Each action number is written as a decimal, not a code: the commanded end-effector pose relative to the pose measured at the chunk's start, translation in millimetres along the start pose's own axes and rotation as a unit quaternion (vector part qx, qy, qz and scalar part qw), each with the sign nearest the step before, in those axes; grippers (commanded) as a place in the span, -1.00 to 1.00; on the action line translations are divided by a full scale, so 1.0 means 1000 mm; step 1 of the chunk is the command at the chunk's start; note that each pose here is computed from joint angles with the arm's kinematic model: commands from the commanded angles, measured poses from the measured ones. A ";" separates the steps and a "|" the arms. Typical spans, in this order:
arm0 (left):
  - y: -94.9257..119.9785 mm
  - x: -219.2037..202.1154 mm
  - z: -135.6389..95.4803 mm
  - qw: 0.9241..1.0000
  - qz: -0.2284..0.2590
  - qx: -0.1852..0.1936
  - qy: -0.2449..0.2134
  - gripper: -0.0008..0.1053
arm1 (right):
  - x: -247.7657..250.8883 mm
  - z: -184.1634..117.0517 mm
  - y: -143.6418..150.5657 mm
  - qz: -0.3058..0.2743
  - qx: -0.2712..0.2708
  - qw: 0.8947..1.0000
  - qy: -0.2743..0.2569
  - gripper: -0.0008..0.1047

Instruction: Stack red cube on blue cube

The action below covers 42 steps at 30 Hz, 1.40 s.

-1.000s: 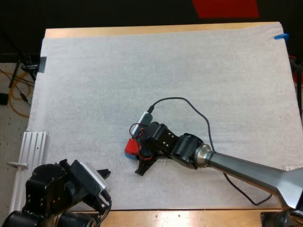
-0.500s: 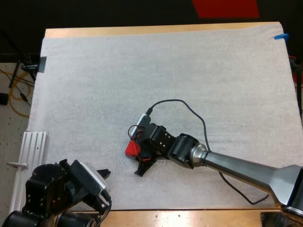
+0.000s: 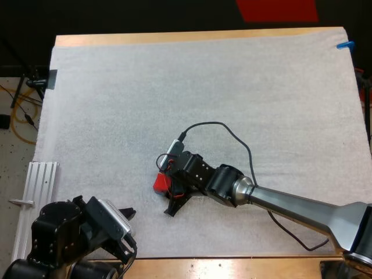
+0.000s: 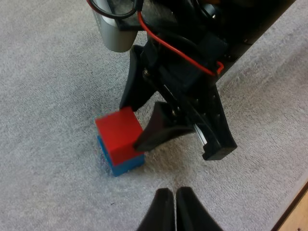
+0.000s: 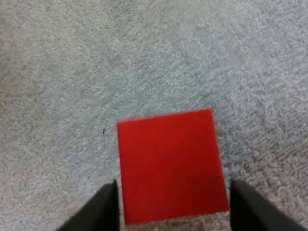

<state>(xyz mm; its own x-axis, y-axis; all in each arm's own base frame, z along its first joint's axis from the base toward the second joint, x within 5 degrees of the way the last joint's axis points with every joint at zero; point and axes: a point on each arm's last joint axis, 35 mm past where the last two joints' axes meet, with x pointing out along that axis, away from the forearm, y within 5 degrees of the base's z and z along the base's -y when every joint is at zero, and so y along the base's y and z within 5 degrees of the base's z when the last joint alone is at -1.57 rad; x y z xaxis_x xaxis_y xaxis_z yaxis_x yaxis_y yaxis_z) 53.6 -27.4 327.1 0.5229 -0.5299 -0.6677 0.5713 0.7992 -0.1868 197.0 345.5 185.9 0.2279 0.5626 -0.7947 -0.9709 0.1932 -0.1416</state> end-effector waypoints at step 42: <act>0.069 0.025 0.059 0.946 0.276 -0.124 -0.114 -0.65 | -0.213 -0.083 -0.171 -0.302 0.252 0.918 -0.057 0.11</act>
<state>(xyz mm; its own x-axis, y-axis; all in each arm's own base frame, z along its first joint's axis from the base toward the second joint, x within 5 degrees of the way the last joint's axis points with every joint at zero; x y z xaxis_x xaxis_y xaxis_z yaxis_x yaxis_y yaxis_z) 139.6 -6.3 337.7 0.8166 -0.0682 -0.5731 0.0629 0.9976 -0.0292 308.6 138.9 320.1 0.7228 0.3321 -0.6061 -0.5525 0.8044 -0.2182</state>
